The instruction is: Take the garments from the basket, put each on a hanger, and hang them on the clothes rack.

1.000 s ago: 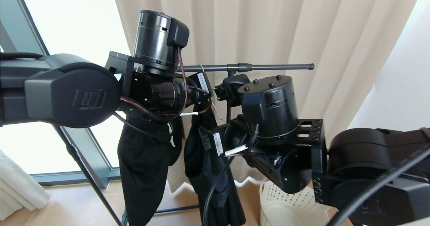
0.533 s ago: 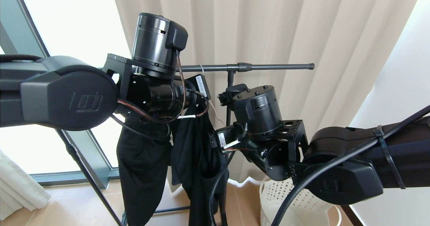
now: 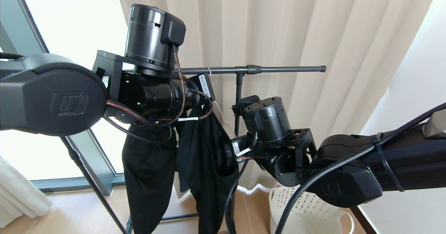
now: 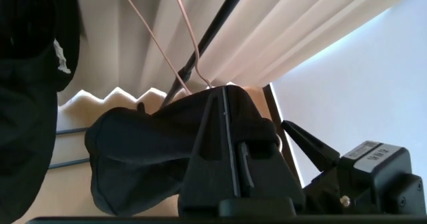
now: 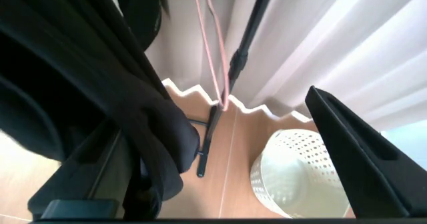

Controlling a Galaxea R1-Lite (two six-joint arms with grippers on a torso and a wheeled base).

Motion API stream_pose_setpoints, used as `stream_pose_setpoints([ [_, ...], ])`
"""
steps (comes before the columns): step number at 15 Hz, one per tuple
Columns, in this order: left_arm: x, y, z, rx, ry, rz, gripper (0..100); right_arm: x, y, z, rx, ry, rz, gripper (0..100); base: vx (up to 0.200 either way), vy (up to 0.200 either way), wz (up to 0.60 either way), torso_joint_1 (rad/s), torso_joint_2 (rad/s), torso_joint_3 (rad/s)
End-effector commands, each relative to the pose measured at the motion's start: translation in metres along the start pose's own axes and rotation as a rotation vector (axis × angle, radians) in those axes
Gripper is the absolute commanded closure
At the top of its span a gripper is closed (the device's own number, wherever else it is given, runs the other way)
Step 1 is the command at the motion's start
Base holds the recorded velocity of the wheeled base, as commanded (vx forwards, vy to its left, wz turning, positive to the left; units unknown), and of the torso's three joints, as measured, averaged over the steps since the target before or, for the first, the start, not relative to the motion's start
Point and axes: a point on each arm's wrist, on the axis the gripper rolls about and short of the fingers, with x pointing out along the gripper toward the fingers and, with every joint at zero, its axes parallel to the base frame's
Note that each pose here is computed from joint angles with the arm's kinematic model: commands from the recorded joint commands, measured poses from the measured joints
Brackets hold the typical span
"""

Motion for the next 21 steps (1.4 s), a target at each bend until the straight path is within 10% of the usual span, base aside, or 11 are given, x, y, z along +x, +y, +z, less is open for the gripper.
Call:
stream_pose_setpoints([
  [1,-0.002,0.0,0.002,-0.002,-0.005,-0.004,100,0.002,-0.005,-0.002,0.001,0.007,-0.015,0,0.0,0.0,0.0,0.0,0.0,0.0],
  [2,-0.003,0.0,0.001,0.0,-0.003,-0.003,100,0.002,-0.006,-0.001,0.004,0.005,-0.017,100,0.0,0.0,0.0,0.0,0.0,0.0],
  [10,0.009,0.042,-0.033,0.161,0.196,-0.006,100,-0.045,-0.048,0.047,0.034,-0.148,-0.057,100,0.0,0.0,0.0,0.0,0.0,0.0],
  [20,0.025,0.041,-0.054,0.238,0.298,-0.129,100,-0.067,-0.028,0.058,-0.062,-0.201,-0.064,100,0.0,0.0,0.0,0.0,0.0,0.0],
  [21,0.027,0.04,-0.055,0.238,0.302,-0.128,0,-0.068,-0.027,0.057,-0.064,-0.2,-0.061,100,0.0,0.0,0.0,0.0,0.0,0.0],
])
